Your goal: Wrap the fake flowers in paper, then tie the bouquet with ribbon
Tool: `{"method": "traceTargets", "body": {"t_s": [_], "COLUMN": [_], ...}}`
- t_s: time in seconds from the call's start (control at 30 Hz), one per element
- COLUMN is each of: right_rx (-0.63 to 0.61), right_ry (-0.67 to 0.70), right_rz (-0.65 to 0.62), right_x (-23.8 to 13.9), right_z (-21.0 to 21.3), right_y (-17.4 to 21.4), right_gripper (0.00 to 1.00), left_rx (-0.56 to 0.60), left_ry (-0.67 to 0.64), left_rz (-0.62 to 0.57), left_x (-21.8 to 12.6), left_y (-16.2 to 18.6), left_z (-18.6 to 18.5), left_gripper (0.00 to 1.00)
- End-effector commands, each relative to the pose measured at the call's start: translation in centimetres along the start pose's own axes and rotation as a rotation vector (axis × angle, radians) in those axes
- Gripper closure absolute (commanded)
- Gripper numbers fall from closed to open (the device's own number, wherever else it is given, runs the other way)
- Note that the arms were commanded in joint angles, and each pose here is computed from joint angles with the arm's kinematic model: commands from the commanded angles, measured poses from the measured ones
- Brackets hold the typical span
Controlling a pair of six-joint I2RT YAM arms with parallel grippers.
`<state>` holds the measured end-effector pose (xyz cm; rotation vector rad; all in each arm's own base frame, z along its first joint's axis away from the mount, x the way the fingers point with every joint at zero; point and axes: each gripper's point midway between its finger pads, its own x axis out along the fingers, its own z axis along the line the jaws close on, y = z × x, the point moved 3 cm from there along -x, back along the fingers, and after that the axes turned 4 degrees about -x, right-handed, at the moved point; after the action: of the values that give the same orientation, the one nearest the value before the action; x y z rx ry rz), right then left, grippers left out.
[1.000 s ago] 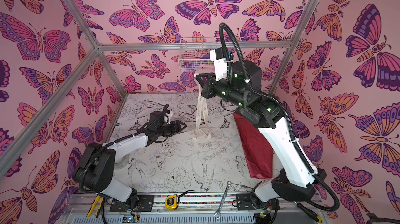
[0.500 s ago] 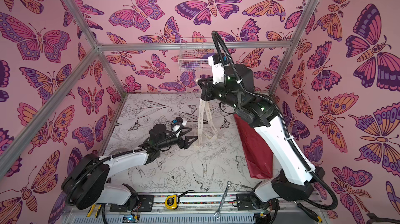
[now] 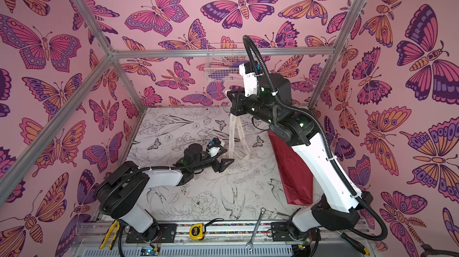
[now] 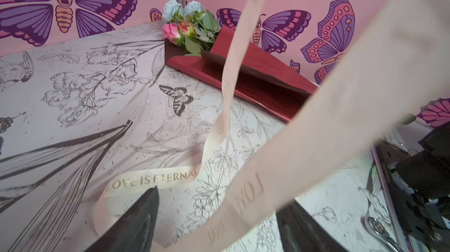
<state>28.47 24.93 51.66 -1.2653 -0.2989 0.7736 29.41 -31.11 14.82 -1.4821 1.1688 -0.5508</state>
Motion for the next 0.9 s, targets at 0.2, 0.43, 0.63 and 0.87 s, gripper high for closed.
{"method": "traceTargets", "body": {"t_s": [0.2,0.43,0.63,0.87], "right_rx": [-0.014,0.112,0.16,0.204], "right_ry": [0.08,0.154,0.138,0.121], "right_rz": [0.003,0.153,0.355,0.51], "right_x": [-0.4,4.3,12.4,17.8], "right_z": [-1.9,-7.8,-10.5,-12.1], "right_y": [0.4,5.8,12.5,18.0], "right_gripper": [1.0,1.0,0.98,0.75], "left_rx": [-0.075,-0.142,-0.276,-0.282], "left_ry": [-0.187,-0.575,-0.701,-0.82], "left_rz": [-0.064,-0.055,-0.049,-0.011], "left_x": [-1.2,-10.7,-16.5,-19.0], "left_y": [-3.3,-7.4,-9.0,-11.6], "left_z": [1.9,5.1,7.2,9.5], "left_gripper": [1.0,1.0,1.0,1.0]}}
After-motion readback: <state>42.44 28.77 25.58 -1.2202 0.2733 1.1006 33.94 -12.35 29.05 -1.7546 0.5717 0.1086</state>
